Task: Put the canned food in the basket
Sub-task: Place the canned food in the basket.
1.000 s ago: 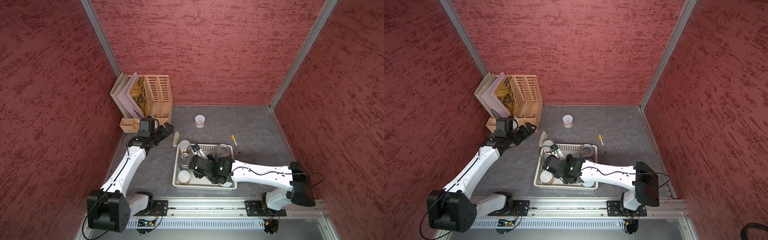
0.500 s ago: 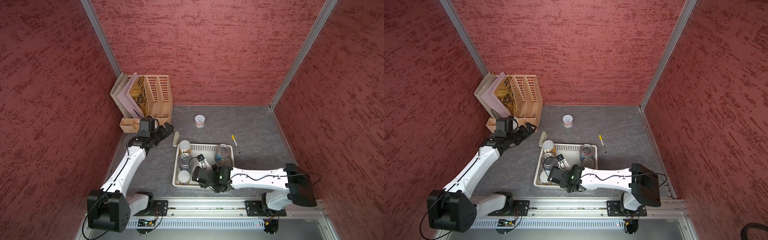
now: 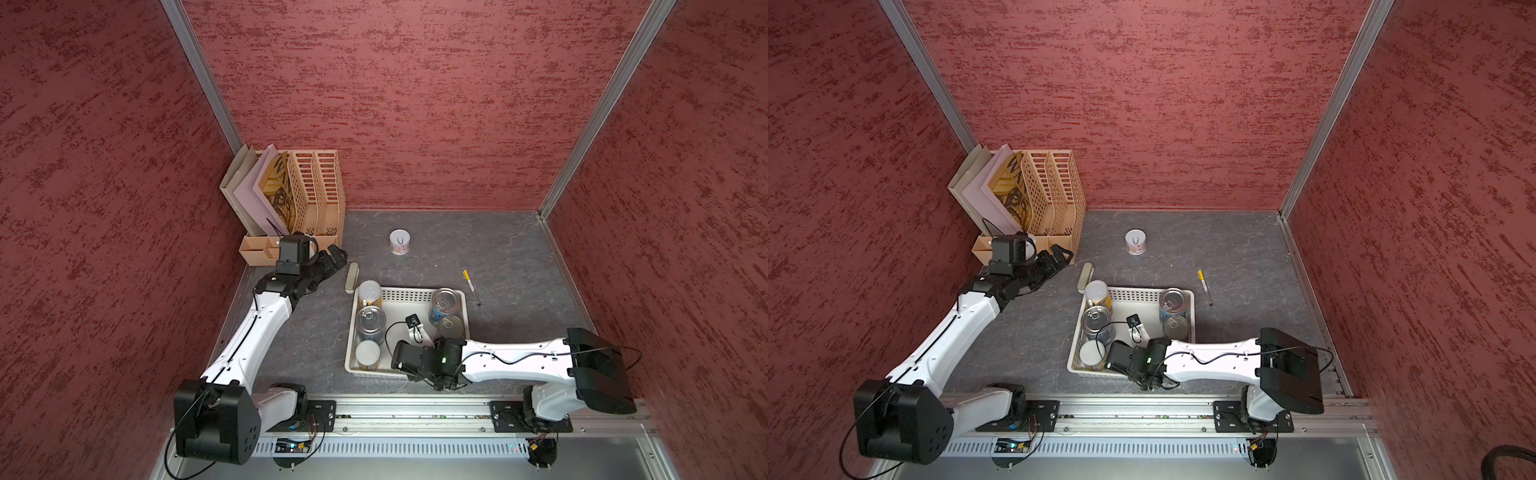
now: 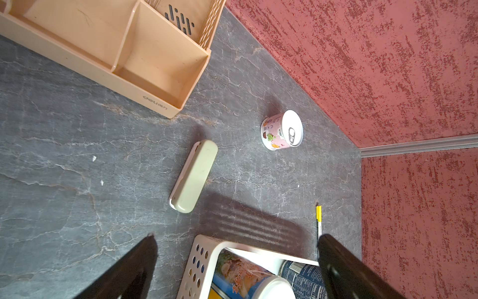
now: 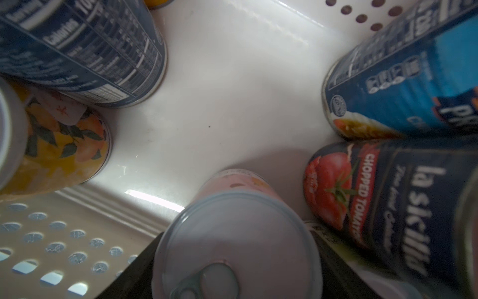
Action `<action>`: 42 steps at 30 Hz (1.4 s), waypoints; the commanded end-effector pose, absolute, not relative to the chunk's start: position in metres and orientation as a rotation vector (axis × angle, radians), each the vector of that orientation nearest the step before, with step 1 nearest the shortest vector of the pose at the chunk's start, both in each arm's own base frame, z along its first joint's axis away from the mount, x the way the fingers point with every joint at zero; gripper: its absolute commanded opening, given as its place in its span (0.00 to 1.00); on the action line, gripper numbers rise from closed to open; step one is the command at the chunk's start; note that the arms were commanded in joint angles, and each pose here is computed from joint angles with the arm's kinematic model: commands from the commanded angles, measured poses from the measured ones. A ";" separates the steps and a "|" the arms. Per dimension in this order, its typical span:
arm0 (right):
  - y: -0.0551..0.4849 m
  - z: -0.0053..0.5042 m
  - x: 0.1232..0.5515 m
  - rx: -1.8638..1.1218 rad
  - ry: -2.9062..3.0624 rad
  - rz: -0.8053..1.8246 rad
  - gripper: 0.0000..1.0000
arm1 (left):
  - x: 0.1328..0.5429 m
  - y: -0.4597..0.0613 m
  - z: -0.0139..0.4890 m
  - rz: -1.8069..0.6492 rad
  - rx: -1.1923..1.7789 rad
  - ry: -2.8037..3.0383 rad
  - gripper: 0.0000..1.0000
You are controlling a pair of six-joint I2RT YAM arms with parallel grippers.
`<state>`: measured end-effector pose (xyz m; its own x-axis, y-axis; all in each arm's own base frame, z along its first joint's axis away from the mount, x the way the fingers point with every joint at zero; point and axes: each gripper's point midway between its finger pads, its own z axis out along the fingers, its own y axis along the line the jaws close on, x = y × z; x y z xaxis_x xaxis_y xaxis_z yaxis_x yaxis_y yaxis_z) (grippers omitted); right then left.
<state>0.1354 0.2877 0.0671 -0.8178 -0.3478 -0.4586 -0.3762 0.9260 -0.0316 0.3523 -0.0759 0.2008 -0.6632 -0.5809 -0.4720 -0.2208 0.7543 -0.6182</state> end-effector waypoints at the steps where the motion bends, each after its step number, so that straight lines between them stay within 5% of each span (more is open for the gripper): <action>1: 0.273 0.050 0.118 -0.567 2.693 0.033 0.46 | 0.352 -0.076 0.204 -0.692 -0.594 2.254 1.00; 15: 0.259 0.021 0.098 -0.539 2.831 0.000 0.61 | 0.353 -0.078 0.201 -0.698 -0.596 2.264 1.00; 29: 0.253 0.040 0.100 -0.549 2.836 -0.105 0.97 | 0.352 -0.080 0.200 -0.706 -0.597 2.272 1.00; 42: 0.299 0.069 0.140 -0.655 2.741 -0.088 0.89 | 0.353 -0.080 0.202 -0.709 -0.592 2.271 1.00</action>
<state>0.1418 0.3021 0.0708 -0.8569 -0.3838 -0.3440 -0.3784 0.9217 -0.0855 0.3521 -0.0771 0.2006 -0.6636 -0.5861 -0.4649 -0.2249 0.7490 -0.6232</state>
